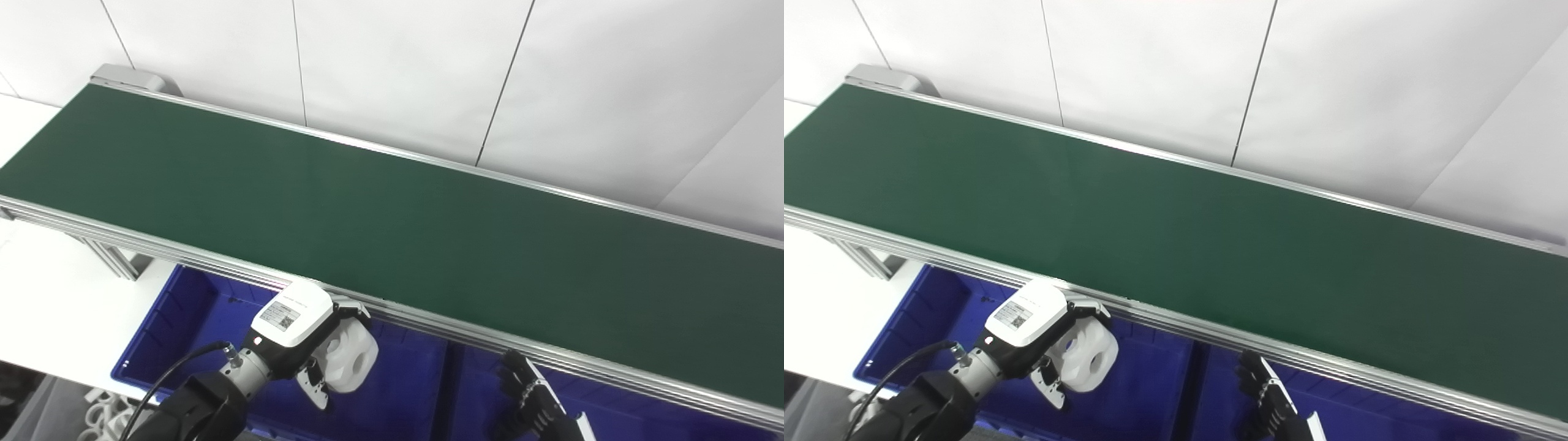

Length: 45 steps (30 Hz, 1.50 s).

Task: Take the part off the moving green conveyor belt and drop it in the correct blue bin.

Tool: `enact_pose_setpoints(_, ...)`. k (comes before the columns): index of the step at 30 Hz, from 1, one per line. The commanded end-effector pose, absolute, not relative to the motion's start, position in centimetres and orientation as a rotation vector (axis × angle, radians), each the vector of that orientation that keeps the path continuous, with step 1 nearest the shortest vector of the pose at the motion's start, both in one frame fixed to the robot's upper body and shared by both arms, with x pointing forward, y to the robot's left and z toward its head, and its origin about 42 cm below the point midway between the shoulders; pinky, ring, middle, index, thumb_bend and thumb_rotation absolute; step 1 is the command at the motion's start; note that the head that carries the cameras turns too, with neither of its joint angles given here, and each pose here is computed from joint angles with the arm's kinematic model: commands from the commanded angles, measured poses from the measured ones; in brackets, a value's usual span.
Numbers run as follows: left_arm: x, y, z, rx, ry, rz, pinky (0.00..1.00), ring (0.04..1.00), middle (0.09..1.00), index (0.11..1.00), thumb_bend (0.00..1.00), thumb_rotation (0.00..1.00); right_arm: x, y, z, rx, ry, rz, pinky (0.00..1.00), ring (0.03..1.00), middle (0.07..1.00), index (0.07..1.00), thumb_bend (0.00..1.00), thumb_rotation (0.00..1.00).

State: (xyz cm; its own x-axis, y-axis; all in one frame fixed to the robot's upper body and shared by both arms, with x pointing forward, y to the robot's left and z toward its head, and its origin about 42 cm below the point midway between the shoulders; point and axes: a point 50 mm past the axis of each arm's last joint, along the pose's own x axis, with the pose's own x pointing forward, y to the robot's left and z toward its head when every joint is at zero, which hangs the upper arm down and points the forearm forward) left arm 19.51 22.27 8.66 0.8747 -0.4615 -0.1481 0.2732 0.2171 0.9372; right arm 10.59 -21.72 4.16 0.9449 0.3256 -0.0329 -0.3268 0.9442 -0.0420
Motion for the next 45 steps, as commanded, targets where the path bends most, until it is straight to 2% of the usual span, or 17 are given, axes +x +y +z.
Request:
enact_pose_setpoints(1, 20.3, 22.2, 9.2, 1.272, -0.199, -0.484, 0.33, 0.388, 0.503, 0.534, 0.5, 0.0, 10.9, -22.0, 5.2, -0.045, -0.033, 0.336, 0.87, 0.894, 0.916, 0.924, 0.96, 0.95)
enact_pose_setpoints(8, 20.6, 22.2, 8.9, 1.257, -0.177, -0.491, 0.34, 0.396, 0.511, 0.523, 0.5, 0.0, 11.1, -22.0, 5.4, -0.05, -0.038, 0.337, 0.86, 0.891, 0.913, 0.923, 0.95, 0.95)
enact_pose_setpoints(10, 20.5, 22.2, 9.1, 1.284, -0.156, -0.511, 0.39, 0.472, 0.54, 0.497, 0.52, 0.02, 11.1, -21.9, 5.4, -0.048, -0.038, 0.338, 0.87, 0.893, 0.913, 0.921, 0.97, 0.95)
enact_pose_setpoints(12, 20.4, 22.1, 9.4, 1.321, -0.145, -0.536, 0.41, 0.496, 0.575, 0.494, 0.52, 0.05, 11.2, -21.9, 5.5, -0.048, -0.039, 0.338, 0.87, 0.893, 0.913, 0.921, 0.97, 0.95)
enact_pose_setpoints(13, 20.3, 22.1, 9.5, 1.337, -0.14, -0.552, 0.45, 0.559, 0.628, 0.574, 0.8, 0.18, 11.2, -21.9, 5.5, -0.05, -0.04, 0.337, 0.87, 0.893, 0.914, 0.922, 0.98, 0.95)
enact_pose_setpoints(14, 20.3, 22.1, 9.6, 1.35, -0.135, -0.565, 0.48, 0.59, 0.653, 0.606, 0.9, 0.24, 11.2, -21.9, 5.6, -0.051, -0.041, 0.337, 0.86, 0.893, 0.914, 0.922, 0.98, 0.95)
enact_pose_setpoints(15, 20.2, 22.1, 9.7, 1.356, -0.136, -0.575, 0.5, 0.621, 0.677, 0.629, 0.96, 0.29, 11.2, -21.8, 5.6, -0.052, -0.042, 0.337, 0.86, 0.893, 0.914, 0.922, 0.98, 0.95)
enact_pose_setpoints(17, 20.1, 22.1, 9.9, 1.352, -0.131, -0.589, 0.51, 0.642, 0.692, 0.644, 0.99, 0.33, 11.2, -21.8, 5.7, -0.049, -0.044, 0.338, 0.86, 0.893, 0.914, 0.921, 0.98, 0.95)
enact_pose_setpoints(22, 19.8, 22.1, 10.4, 1.352, -0.12, -0.619, 0.54, 0.664, 0.704, 0.654, 1.0, 0.37, 11.3, -21.7, 5.9, -0.045, -0.044, 0.338, 0.87, 0.898, 0.916, 0.923, 0.98, 0.95)
enact_pose_setpoints(28, 19.2, 22.1, 11.3, 1.337, -0.139, -0.635, 0.56, 0.671, 0.709, 0.662, 1.0, 0.46, 11.3, -21.6, 6.3, -0.04, -0.039, 0.335, 0.87, 0.899, 0.915, 0.922, 0.99, 0.95)
enact_pose_setpoints(33, 18.3, 21.9, 13.2, 1.272, -0.152, -0.615, 0.56, 0.678, 0.718, 0.671, 1.0, 0.52, 11.4, -21.7, 6.5, -0.039, -0.039, 0.336, 0.87, 0.896, 0.911, 0.92, 0.98, 0.95)
enact_pose_setpoints(36, 18.0, 21.7, 14.3, 1.211, -0.175, -0.594, 0.54, 0.661, 0.715, 0.669, 0.99, 0.53, 11.4, -21.7, 6.5, -0.043, -0.04, 0.337, 0.87, 0.896, 0.911, 0.92, 0.98, 0.95)
enact_pose_setpoints(42, 16.6, 20.2, 18.1, 0.935, -0.229, -0.517, 0.48, 0.617, 0.702, 0.652, 0.98, 0.58, 11.5, -21.9, 6.5, -0.046, -0.044, 0.341, 0.86, 0.893, 0.913, 0.924, 0.96, 0.95)
enact_pose_setpoints(44, 16.1, 19.4, 19.3, 0.759, -0.22, -0.513, 0.51, 0.641, 0.714, 0.661, 0.96, 0.57, 11.5, -21.8, 6.5, -0.046, -0.045, 0.341, 0.86, 0.893, 0.91, 0.922, 0.96, 0.95)
enact_pose_setpoints(45, 15.9, 18.9, 20.0, 0.643, -0.212, -0.523, 0.56, 0.677, 0.731, 0.675, 0.93, 0.55, 11.5, -21.8, 6.5, -0.047, -0.046, 0.342, 0.86, 0.893, 0.908, 0.921, 0.96, 0.95)
